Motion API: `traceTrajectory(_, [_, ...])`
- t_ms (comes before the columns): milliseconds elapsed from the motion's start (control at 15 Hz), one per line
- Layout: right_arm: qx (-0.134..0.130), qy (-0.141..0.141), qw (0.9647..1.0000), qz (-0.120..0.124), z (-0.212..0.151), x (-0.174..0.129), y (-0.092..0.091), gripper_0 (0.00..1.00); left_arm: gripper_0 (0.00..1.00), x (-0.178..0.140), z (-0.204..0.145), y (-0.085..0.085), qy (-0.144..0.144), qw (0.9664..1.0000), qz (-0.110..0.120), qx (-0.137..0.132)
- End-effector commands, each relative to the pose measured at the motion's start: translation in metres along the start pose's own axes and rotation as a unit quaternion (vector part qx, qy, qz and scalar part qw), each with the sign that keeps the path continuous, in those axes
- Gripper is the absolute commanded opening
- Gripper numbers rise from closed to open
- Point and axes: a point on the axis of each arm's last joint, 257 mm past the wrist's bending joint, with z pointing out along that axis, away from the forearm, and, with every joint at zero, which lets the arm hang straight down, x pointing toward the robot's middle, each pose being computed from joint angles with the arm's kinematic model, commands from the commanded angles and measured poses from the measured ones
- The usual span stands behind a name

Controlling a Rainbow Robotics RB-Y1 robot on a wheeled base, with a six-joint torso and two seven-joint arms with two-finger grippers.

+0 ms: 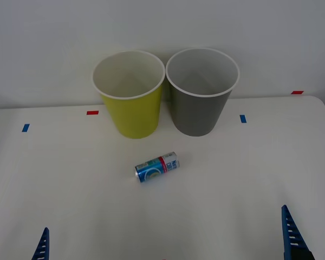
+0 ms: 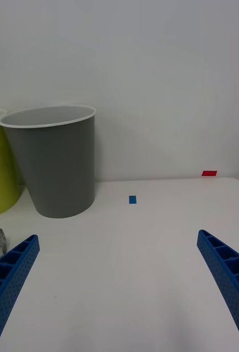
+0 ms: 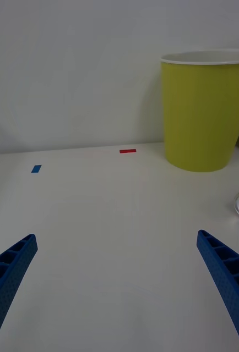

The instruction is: Put cans in the gray bin and PET bottles in the light green bin.

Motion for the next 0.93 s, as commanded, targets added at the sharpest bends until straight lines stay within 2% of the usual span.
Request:
traceTrajectory(67, [0.0,0.0,1.0,0.0,0.0,0.0,0.0,1.0,1.0,0.0,0.0,0.0,0.0,1.0,0.0,0.0])
traceTrajectory(133, [0.0,0.0,1.0,0.0,0.0,0.0,0.0,1.0,1.0,0.021,0.0,-0.002,0.022,0.9997,0.001,0.007])
traceTrajectory(267, [0.0,0.0,1.0,0.0,0.0,0.0,0.0,1.0,1.0,0.022,0.002,0.0,0.012,0.9997,0.011,0.02])
traceTrajectory(333, [0.0,0.0,1.0,0.0,0.0,0.0,0.0,1.0,1.0,0.014,0.005,0.0,0.001,0.9992,0.018,0.035])
traceTrajectory(467, [0.0,0.0,1.0,0.0,0.0,0.0,0.0,1.0,1.0,0.013,0.008,-0.005,0.002,0.997,0.037,0.068])
traceTrajectory(533, [0.0,0.0,1.0,0.0,0.0,0.0,0.0,1.0,1.0,0.012,0.012,-0.018,0.003,0.9927,0.049,0.11])
traceTrajectory(600, [0.0,0.0,1.0,0.0,0.0,0.0,0.0,1.0,1.0,0.011,0.015,-0.027,0.002,0.9883,0.057,0.141])
traceTrajectory(667, [0.0,0.0,1.0,0.0,0.0,0.0,0.0,1.0,1.0,0.009,0.018,-0.034,0.001,0.9844,0.063,0.164])
traceTrajectory(733, [0.0,0.0,1.0,0.0,0.0,0.0,0.0,1.0,1.0,0.01,0.02,-0.039,0.003,0.9785,0.077,0.191])
traceTrajectory(933, [0.0,0.0,1.0,0.0,0.0,0.0,0.0,1.0,1.0,0.011,0.032,-0.048,0.009,0.9658,0.112,0.234])
